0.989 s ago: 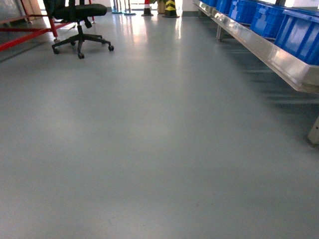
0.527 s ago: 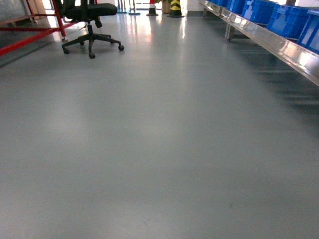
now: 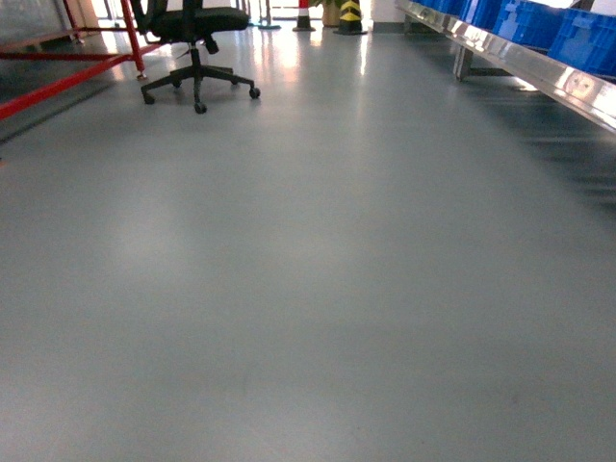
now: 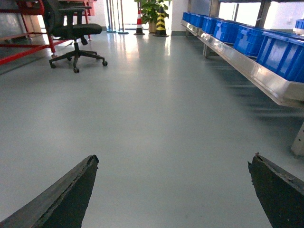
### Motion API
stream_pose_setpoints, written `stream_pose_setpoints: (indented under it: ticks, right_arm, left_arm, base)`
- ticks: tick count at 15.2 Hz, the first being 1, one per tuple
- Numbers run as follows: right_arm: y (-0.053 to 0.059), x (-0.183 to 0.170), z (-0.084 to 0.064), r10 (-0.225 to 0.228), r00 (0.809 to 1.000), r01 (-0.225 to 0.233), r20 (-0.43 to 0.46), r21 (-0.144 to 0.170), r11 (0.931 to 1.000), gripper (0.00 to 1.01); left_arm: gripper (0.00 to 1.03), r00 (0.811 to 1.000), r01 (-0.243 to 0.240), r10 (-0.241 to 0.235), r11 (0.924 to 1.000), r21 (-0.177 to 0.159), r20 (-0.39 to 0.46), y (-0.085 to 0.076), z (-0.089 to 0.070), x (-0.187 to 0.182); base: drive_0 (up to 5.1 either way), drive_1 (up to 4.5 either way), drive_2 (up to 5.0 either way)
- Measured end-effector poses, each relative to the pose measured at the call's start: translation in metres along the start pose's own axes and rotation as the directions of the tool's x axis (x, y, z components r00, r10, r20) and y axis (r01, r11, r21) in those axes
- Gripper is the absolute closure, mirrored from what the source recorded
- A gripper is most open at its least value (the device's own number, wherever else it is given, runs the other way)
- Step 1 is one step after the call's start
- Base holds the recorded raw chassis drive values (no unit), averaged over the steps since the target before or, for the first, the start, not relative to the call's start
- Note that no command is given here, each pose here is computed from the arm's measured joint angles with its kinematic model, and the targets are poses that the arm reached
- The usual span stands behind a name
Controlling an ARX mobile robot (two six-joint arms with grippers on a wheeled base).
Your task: Pick capacitor and pack into box
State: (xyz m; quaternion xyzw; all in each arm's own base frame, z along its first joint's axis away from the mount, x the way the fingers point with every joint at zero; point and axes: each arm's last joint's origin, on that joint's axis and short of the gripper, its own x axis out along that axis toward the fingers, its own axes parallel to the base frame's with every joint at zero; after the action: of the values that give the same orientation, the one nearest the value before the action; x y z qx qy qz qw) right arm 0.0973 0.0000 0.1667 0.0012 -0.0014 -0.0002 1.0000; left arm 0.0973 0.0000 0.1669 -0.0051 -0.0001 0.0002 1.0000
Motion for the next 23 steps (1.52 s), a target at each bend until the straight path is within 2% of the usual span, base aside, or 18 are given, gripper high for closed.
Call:
stream_pose_setpoints:
  ticks: [23]
  right_arm:
    - [0.0000, 0.0000, -0.0001, 0.000, 1.000, 0.000, -0.001, 0.000, 1.0000, 0.03]
  left_arm:
    - [0.59, 1.000, 0.000, 0.000, 1.0000, 0.000, 0.002, 0.0000, 0.0003, 0.0000]
  base:
    - [-5.0, 2.46, 2.5]
